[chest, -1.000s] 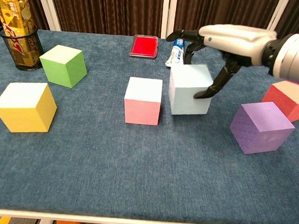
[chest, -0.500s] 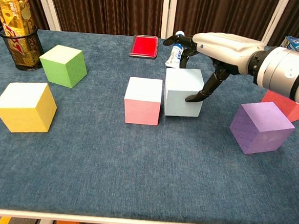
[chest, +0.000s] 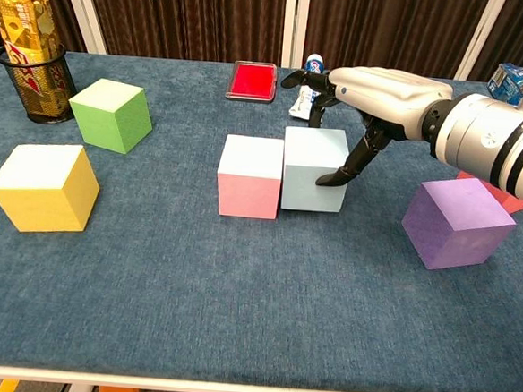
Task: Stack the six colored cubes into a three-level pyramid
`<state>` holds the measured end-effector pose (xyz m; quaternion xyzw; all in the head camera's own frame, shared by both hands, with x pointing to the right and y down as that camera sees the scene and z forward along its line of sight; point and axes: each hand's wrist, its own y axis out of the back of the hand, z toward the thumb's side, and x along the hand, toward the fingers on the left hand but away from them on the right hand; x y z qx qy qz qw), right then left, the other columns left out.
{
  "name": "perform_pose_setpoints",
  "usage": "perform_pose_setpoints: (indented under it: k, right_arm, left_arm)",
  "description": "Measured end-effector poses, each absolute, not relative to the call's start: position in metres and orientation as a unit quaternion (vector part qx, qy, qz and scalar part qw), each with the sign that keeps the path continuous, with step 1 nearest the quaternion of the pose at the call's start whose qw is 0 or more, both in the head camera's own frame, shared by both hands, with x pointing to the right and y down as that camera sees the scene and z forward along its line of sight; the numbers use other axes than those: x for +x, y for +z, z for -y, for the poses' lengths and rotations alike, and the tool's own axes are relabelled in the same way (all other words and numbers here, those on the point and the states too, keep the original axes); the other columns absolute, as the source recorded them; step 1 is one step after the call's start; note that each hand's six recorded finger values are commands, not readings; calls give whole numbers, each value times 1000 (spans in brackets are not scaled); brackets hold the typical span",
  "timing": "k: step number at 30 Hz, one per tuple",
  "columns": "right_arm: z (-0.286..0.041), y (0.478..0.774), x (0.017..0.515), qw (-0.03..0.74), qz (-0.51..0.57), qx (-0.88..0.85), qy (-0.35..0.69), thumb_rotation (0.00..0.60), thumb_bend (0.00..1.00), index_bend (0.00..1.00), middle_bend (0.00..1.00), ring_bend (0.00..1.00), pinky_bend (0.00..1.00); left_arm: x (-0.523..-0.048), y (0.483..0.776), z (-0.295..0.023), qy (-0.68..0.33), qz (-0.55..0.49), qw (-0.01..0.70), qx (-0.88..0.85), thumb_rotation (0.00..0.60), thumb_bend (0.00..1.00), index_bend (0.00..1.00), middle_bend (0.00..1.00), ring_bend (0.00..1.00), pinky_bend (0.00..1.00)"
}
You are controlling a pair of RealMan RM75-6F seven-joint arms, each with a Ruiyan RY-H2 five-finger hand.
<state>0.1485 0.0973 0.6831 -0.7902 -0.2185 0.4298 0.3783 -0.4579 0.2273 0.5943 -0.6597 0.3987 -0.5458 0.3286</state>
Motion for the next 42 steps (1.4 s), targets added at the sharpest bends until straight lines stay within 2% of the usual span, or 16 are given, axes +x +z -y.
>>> perform_pose_setpoints:
  k: [36, 42]
  right_arm:
    - [-104, 696, 139, 373, 208, -786, 446, 600, 148, 0, 427, 36, 0]
    - [-104, 697, 139, 374, 207, -785, 448, 600, 146, 0, 395, 35, 0]
  left_arm:
    - [-463, 597, -231, -547, -398, 321, -663, 600, 12, 53, 72, 0, 111]
    - [-463, 598, -231, -548, -397, 321, -663, 600, 12, 53, 72, 0, 111]
